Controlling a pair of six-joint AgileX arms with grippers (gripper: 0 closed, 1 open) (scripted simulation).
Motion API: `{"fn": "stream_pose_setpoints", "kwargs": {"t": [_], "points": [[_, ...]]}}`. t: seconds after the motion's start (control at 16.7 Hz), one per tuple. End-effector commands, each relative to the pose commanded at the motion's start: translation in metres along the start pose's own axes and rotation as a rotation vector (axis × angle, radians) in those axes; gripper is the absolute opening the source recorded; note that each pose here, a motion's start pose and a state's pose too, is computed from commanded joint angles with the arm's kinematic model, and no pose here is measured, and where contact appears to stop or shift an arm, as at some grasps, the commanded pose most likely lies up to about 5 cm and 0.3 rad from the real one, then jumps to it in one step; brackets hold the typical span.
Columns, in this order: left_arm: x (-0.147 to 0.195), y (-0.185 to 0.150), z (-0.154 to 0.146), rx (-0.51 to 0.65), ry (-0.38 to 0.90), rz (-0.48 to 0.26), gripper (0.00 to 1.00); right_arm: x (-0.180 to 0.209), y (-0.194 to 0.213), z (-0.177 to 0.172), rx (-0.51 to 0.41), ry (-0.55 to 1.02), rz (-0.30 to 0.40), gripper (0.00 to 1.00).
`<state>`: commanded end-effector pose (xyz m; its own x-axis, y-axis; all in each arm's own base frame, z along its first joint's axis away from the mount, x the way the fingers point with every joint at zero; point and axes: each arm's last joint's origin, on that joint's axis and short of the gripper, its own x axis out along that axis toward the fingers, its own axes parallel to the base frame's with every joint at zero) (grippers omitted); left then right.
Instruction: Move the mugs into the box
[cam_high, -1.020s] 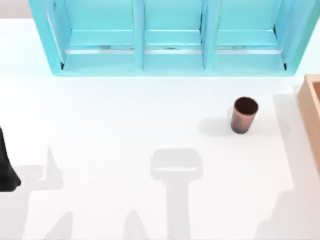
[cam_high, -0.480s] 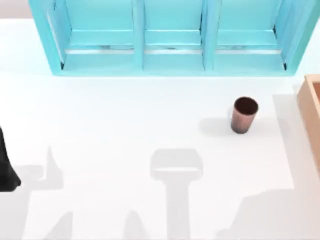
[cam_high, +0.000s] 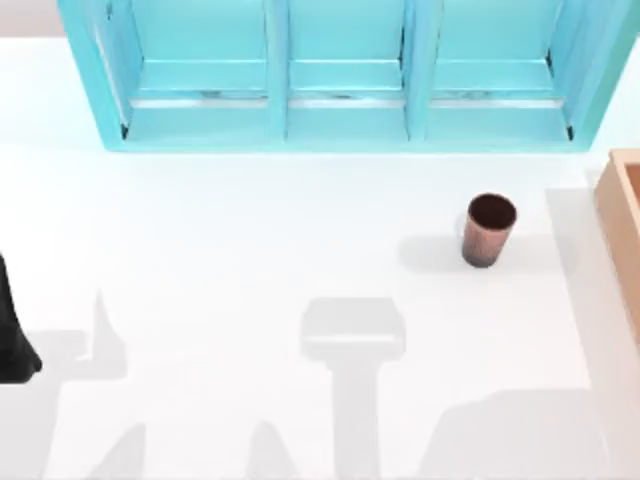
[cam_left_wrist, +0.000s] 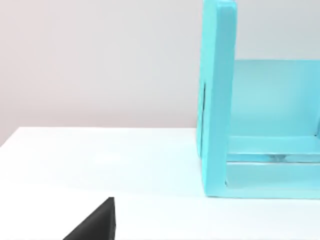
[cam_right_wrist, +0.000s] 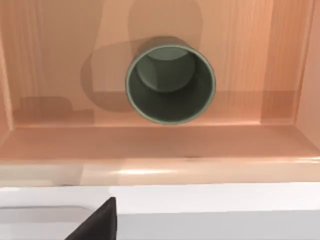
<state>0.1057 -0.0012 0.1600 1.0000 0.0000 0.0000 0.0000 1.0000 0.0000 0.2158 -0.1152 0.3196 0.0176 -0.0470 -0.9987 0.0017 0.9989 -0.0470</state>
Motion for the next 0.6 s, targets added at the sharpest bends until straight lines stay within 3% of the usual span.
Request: {"fn": "stream_pose_setpoints", "kwargs": {"t": [0.18, 0.36, 0.6], "points": [[0.000, 0.000, 0.000, 0.000, 0.000, 0.000, 1.00, -0.001, 0.004, 0.013, -0.002, -0.002, 0.004, 1.00], [0.000, 0.000, 0.000, 0.000, 0.000, 0.000, 1.00, 0.001, 0.023, 0.056, 0.000, 0.002, 0.016, 1.00], [0.000, 0.000, 0.000, 0.000, 0.000, 0.000, 1.00, 0.019, 0.095, 0.134, 0.008, 0.028, 0.029, 1.00]]}}
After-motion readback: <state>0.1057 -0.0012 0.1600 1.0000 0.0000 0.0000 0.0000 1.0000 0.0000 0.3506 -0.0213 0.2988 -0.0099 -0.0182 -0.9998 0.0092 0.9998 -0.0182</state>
